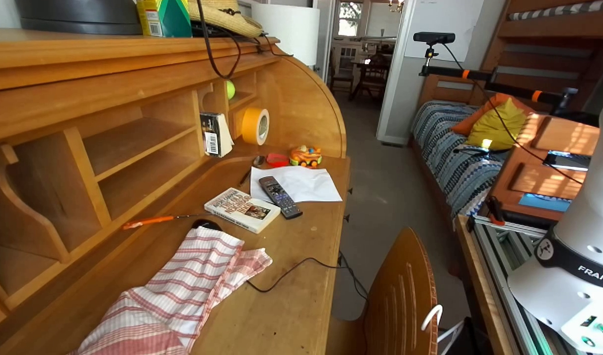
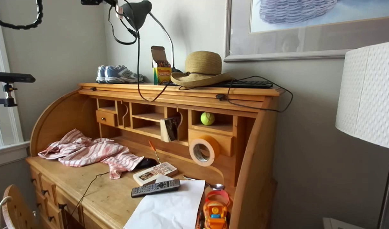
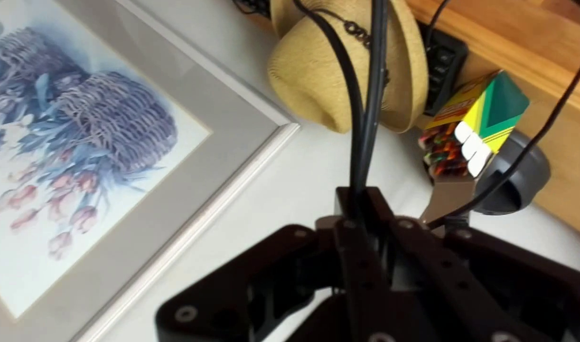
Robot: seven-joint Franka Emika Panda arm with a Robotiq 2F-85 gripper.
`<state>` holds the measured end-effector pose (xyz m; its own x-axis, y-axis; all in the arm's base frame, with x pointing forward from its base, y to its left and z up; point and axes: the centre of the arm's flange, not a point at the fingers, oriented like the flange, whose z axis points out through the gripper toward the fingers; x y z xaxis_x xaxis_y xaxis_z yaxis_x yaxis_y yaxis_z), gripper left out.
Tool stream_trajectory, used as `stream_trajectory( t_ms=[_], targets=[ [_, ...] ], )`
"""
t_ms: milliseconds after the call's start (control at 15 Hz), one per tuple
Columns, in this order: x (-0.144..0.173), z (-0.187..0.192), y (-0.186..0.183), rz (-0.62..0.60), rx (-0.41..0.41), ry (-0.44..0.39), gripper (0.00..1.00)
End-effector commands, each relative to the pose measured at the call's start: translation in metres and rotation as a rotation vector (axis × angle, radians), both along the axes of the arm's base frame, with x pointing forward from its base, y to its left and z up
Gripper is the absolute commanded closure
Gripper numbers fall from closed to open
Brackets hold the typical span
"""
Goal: Take the hat off of the shelf and put it on the desk
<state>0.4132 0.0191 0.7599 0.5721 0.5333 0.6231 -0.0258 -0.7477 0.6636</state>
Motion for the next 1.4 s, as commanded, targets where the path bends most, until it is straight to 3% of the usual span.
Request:
stream_trajectory(
  t_ms=[0, 200, 400, 667, 800, 933, 1000, 1267, 1333],
  targets=[
    [0.046, 0.031, -0.017, -0.11, -0.052, -0.076, 0.98],
    [0.092, 0.055, -0.045, -0.157, -0.059, -0.086, 0.98],
    [0.134, 0.067, -0.061, -0.089, -0.026, -0.058, 0.98],
    [0.175, 0.074, -0.064, 0.018, -0.122, 0.016, 0.98],
    [0.186, 0.075, -0.07, -0.022, -0.177, 0.02, 0.98],
    [0.191, 0.074, -0.076, -0.031, -0.135, 0.008, 0.98],
    [0.174, 0.061, -0.071, -0.018, -0.143, 0.001, 0.92],
    [0.183, 0.063, -0.075, -0.026, -0.142, -0.005, 0.92],
    [0.184, 0.063, -0.075, -0.026, -0.142, -0.006, 0.98]
  ],
)
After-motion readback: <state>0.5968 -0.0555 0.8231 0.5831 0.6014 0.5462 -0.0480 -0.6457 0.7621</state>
